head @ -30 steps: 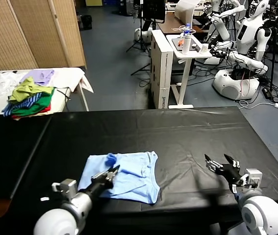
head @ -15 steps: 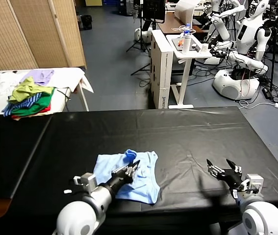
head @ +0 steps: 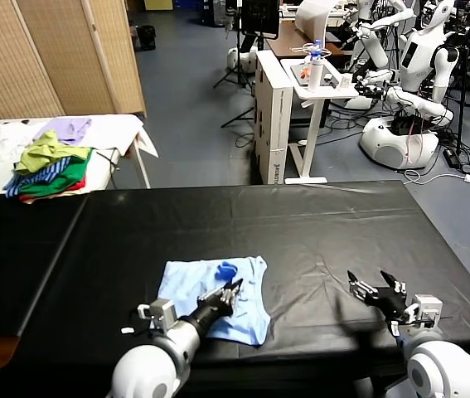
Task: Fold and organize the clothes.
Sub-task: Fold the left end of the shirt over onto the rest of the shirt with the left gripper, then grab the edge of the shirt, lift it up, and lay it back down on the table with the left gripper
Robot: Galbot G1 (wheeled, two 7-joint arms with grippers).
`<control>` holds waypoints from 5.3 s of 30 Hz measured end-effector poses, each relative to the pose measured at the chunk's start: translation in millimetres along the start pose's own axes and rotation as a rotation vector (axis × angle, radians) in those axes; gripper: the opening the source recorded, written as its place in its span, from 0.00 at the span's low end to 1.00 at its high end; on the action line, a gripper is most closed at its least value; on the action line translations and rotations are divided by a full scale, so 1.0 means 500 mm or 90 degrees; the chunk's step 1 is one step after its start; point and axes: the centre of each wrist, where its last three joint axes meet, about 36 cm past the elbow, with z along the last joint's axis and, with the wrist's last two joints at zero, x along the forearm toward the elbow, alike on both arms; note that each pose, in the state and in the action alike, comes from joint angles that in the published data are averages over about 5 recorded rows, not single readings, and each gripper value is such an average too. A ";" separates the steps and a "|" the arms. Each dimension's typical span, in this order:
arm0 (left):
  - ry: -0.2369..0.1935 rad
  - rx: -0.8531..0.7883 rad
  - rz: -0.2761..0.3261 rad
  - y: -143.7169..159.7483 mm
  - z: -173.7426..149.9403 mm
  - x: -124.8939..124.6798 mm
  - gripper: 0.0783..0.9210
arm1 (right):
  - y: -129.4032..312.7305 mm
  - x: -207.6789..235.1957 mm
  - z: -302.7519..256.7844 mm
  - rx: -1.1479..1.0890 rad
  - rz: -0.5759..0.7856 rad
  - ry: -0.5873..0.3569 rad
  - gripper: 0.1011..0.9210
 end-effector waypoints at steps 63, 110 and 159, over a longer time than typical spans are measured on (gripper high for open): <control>-0.135 -0.088 -0.210 0.198 0.031 0.099 0.98 | 0.177 0.000 -0.010 0.062 -0.216 -0.068 0.98; -0.136 -0.024 -0.248 0.199 0.067 0.111 0.11 | 0.116 0.032 -0.055 0.043 -0.156 -0.108 0.98; -0.093 -0.068 -0.207 0.022 0.054 0.116 0.22 | 0.176 0.026 -0.015 -0.012 -0.213 -0.032 0.98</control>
